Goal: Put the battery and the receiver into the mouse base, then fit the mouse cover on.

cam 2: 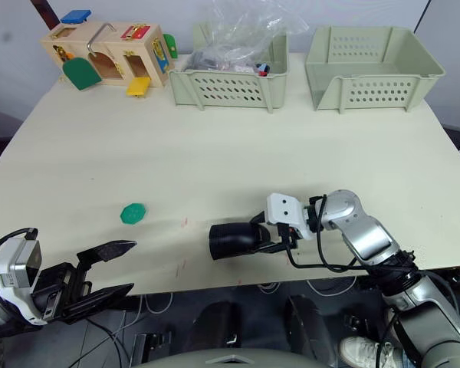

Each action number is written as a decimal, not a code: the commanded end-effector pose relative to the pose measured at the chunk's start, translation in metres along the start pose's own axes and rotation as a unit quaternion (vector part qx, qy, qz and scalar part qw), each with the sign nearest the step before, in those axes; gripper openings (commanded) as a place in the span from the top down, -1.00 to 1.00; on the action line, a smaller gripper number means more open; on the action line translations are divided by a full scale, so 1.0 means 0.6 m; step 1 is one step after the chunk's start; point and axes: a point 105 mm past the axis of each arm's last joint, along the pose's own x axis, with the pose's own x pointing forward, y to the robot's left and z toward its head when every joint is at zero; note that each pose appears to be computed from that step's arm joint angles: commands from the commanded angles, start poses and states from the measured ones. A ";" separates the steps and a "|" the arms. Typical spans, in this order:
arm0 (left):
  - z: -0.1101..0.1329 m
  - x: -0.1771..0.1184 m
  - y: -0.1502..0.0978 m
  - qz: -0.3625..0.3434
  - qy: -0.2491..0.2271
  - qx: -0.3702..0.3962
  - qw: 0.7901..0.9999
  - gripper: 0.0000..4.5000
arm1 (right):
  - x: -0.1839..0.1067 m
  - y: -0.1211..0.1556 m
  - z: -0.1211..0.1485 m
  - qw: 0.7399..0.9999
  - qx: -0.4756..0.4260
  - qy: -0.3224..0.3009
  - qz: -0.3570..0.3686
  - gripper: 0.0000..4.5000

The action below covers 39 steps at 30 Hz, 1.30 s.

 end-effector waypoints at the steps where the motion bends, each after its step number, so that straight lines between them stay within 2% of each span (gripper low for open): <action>1: 0.010 -0.001 -0.004 -0.004 -0.003 0.018 1.000 -1.00 | -0.012 -0.002 0.043 0.999 -0.032 -0.016 -0.002 -0.23; 5: 0.011 -0.001 -0.004 -0.004 -0.003 0.017 1.000 -1.00 | -0.011 0.001 0.059 0.999 -0.034 -0.008 0.003 -0.23; 7: 0.011 -0.001 -0.004 -0.004 -0.002 0.016 1.000 -1.00 | -0.008 -0.009 0.061 0.996 -0.065 0.056 -0.017 -0.23; 10: 0.011 -0.001 -0.005 -0.004 -0.002 0.016 1.000 -1.00 | -0.001 -0.001 0.082 0.997 -0.009 0.068 0.018 -0.23; 17: 0.010 0.001 -0.006 -0.003 -0.002 0.015 1.000 -1.00 | 0.003 -0.001 0.062 0.992 0.002 0.125 0.020 -0.23; 39: 0.006 -0.001 -0.009 -0.001 0.001 0.012 1.000 -1.00 | 0.018 -0.005 0.040 0.983 0.011 0.182 0.016 -0.23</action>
